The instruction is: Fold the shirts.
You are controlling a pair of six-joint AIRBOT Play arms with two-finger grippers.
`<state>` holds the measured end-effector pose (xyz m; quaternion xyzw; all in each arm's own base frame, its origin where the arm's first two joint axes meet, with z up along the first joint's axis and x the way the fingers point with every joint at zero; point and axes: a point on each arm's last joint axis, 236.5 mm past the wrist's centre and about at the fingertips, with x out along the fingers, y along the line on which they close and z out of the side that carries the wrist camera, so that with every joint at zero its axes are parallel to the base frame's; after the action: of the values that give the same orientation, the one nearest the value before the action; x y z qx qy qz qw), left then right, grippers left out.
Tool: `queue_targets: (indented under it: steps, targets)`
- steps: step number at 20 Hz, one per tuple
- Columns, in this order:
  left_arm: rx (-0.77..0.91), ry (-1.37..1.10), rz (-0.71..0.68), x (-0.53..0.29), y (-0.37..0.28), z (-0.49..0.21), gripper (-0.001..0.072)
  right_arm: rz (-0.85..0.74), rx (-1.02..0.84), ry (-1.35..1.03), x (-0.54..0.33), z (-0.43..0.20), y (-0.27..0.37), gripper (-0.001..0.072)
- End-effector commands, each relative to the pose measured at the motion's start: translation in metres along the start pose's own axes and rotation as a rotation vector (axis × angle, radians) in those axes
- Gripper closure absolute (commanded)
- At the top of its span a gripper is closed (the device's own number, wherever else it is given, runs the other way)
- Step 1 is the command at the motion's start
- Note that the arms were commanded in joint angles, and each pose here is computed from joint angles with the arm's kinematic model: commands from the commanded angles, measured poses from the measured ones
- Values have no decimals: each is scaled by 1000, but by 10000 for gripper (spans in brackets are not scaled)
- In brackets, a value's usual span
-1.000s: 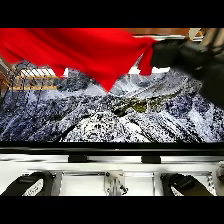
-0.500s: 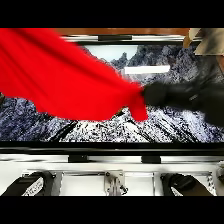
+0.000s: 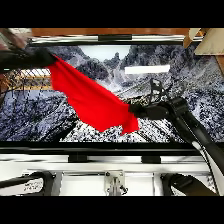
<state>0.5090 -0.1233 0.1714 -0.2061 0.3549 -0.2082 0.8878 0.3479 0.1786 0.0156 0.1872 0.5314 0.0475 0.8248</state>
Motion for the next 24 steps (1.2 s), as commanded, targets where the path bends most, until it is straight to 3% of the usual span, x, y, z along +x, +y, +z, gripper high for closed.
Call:
queue_targets:
  steps: [1,2,3,4,5,6,7,11,15,19,24]
  targets:
    - [-178,135,-63,90,22,-52,673,65,245,-156,37,62,-27,657]
    - [-236,165,-86,105,22,-64,660,82,311,-161,41,69,-33,657]
    - [-301,196,-99,115,22,-74,518,91,349,-165,44,73,-37,656]
    - [-340,222,-110,120,21,-82,264,94,357,-172,46,76,-38,627]
    - [-344,245,-115,119,22,-86,30,97,350,-187,45,79,-37,470]
    - [-343,262,-121,113,23,-86,13,103,330,-201,42,83,-36,200]
    - [-330,280,-136,102,25,-82,14,104,285,-215,36,89,-34,155]
    - [-347,452,-156,16,49,-73,49,36,149,-256,-20,114,-61,155]
    - [-324,594,77,-43,95,-116,47,-81,183,-281,-71,120,-119,155]
    - [-378,743,33,-32,65,-213,28,-124,149,-202,-73,102,-133,155]
    - [-579,685,-121,35,8,-294,29,-97,101,-180,-66,95,-112,155]
